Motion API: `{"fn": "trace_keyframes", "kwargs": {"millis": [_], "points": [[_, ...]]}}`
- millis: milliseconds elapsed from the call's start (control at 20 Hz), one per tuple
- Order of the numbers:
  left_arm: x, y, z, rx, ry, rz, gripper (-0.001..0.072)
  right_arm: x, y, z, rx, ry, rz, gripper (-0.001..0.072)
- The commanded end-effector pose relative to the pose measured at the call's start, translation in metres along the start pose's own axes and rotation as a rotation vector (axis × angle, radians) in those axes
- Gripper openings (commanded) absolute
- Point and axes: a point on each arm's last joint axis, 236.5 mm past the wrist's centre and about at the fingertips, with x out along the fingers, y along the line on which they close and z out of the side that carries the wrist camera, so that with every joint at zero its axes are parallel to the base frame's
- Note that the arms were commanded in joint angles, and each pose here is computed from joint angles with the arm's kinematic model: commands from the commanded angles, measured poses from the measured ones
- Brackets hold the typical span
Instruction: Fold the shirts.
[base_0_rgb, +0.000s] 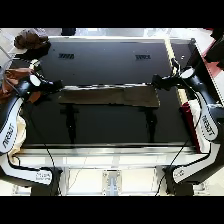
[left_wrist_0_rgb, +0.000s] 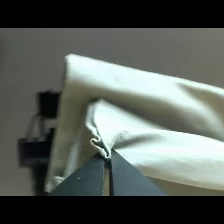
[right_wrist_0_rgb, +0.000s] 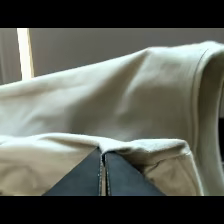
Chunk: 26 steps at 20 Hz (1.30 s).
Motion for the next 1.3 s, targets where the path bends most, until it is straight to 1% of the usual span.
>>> {"fn": "trace_keyframes", "kwargs": {"millis": [0,150,200,250,300,350,400,450,550,700,800,850,1000,1050,1100,1200,1250], "points": [[0.019,0.021,-0.005,0.053,0.017,0.106,0.0005,0.023,-0.017,0.006,0.017,-0.011,-0.021,0.0021],[0.020,0.010,0.001,0.059,-0.014,0.086,0.0009,0.026,-0.020,0.004,0.020,-0.007,-0.024,0.0022],[0.020,0.005,0.000,0.065,-0.014,0.080,0.0031,0.026,-0.019,0.005,0.020,-0.006,-0.022,0.0024],[0.021,-0.001,-0.001,0.077,-0.013,0.075,0.0152,0.025,-0.017,0.005,0.021,-0.008,-0.019,0.0025],[0.021,-0.006,-0.001,0.085,-0.013,0.070,0.0395,0.022,-0.014,0.007,0.016,-0.005,-0.011,0.0049],[0.020,-0.009,-0.001,0.090,-0.015,0.066,0.0616,0.018,-0.008,0.009,0.006,0.003,-0.001,0.0159],[0.016,-0.012,0.002,0.093,-0.025,0.063,0.0640,0.012,-0.001,0.012,-0.008,0.017,0.015,0.0289],[0.009,-0.013,0.007,0.093,-0.041,0.060,0.0640,-0.001,0.009,0.017,-0.031,0.035,0.035,0.0318],[-0.017,-0.018,0.030,0.092,-0.114,0.049,0.0640,-0.038,0.024,0.031,-0.111,0.052,0.040,0.0318],[-0.083,-0.036,0.086,0.101,-0.352,0.005,0.0639,-0.117,0.013,0.065,-0.237,-0.013,-0.099,0.0319],[-0.140,-0.062,0.123,0.168,-0.555,-0.039,0.0639,-0.167,-0.004,0.087,-0.254,-0.111,-0.189,0.0321],[-0.163,-0.078,0.130,0.227,-0.596,-0.051,0.0638,-0.184,-0.013,0.096,-0.239,-0.153,-0.208,0.0321],[-0.193,-0.130,0.125,0.440,-0.522,-0.068,0.0637,-0.198,-0.041,0.113,-0.201,-0.222,-0.251,0.0318],[-0.197,-0.147,0.123,0.493,-0.485,-0.076,0.0613,-0.199,-0.048,0.121,-0.200,-0.251,-0.269,0.0318],[-0.196,-0.159,0.122,0.528,-0.450,-0.076,0.0591,-0.202,-0.050,0.135,-0.205,-0.309,-0.280,0.0317],[-0.177,-0.180,0.120,0.558,-0.379,-0.086,0.0591,-0.214,-0.045,0.165,-0.189,-0.453,-0.270,0.0316],[-0.159,-0.190,0.118,0.555,-0.348,-0.096,0.0590,-0.214,-0.041,0.173,-0.139,-0.494,-0.239,0.0309]]}}
